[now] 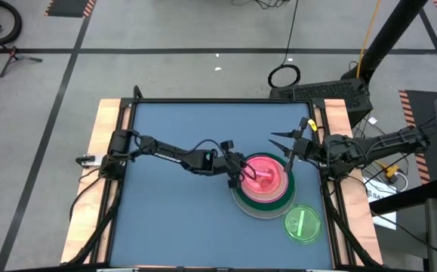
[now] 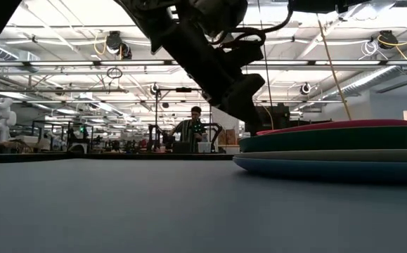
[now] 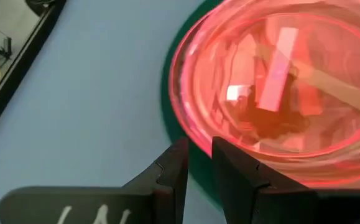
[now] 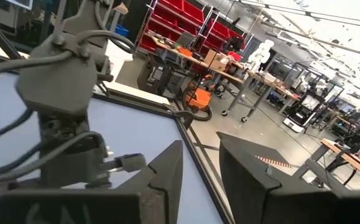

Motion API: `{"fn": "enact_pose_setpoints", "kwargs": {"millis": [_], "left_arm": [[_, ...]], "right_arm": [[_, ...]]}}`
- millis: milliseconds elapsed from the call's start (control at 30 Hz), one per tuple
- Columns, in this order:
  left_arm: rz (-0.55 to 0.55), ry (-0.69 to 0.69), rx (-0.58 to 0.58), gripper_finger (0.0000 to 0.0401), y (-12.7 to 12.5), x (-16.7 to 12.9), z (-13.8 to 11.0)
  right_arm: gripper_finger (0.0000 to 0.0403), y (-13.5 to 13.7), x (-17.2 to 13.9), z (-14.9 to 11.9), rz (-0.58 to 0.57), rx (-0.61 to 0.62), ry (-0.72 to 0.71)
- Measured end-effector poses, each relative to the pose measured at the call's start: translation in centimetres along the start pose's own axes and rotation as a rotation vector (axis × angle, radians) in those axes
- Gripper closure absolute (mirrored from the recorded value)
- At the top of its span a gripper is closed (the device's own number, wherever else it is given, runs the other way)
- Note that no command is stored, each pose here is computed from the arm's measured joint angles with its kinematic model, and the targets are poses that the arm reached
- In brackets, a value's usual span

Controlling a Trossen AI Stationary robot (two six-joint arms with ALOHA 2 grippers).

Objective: Stack plastic plates
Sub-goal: Stack the light pink plate on top of the light green plate

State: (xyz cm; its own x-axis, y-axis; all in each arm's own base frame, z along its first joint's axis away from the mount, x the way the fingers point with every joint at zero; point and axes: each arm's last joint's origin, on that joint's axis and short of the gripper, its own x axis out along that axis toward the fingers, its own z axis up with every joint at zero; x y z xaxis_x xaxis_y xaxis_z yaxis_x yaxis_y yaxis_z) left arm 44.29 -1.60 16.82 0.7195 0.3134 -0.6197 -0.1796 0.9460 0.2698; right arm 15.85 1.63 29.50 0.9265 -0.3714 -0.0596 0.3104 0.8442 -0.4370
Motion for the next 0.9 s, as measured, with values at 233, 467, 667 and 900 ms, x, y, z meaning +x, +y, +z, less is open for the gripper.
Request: {"fn": "enact_pose_setpoints", "kwargs": {"millis": [233,467,667,900], "left_arm": [[-0.049,-0.003,-0.003,0.032,-0.2,0.0,0.0],[-0.016,0.006,-0.01,0.032,0.5,0.2,-0.1],[-0.001,0.021,-0.045,0.032,1.2,0.4,-0.2],[-0.002,0.026,-0.064,0.032,1.1,0.4,-0.3]], "right_arm": [[0.0305,0.0,0.0,0.0,0.0,-0.001,0.002],[0.0305,0.0,0.0,-0.1,0.001,-0.003,0.005],[0.0305,0.0,0.0,-0.1,0.002,-0.014,0.008],[0.0305,0.0,0.0,-0.1,0.002,-0.016,0.009]]}}
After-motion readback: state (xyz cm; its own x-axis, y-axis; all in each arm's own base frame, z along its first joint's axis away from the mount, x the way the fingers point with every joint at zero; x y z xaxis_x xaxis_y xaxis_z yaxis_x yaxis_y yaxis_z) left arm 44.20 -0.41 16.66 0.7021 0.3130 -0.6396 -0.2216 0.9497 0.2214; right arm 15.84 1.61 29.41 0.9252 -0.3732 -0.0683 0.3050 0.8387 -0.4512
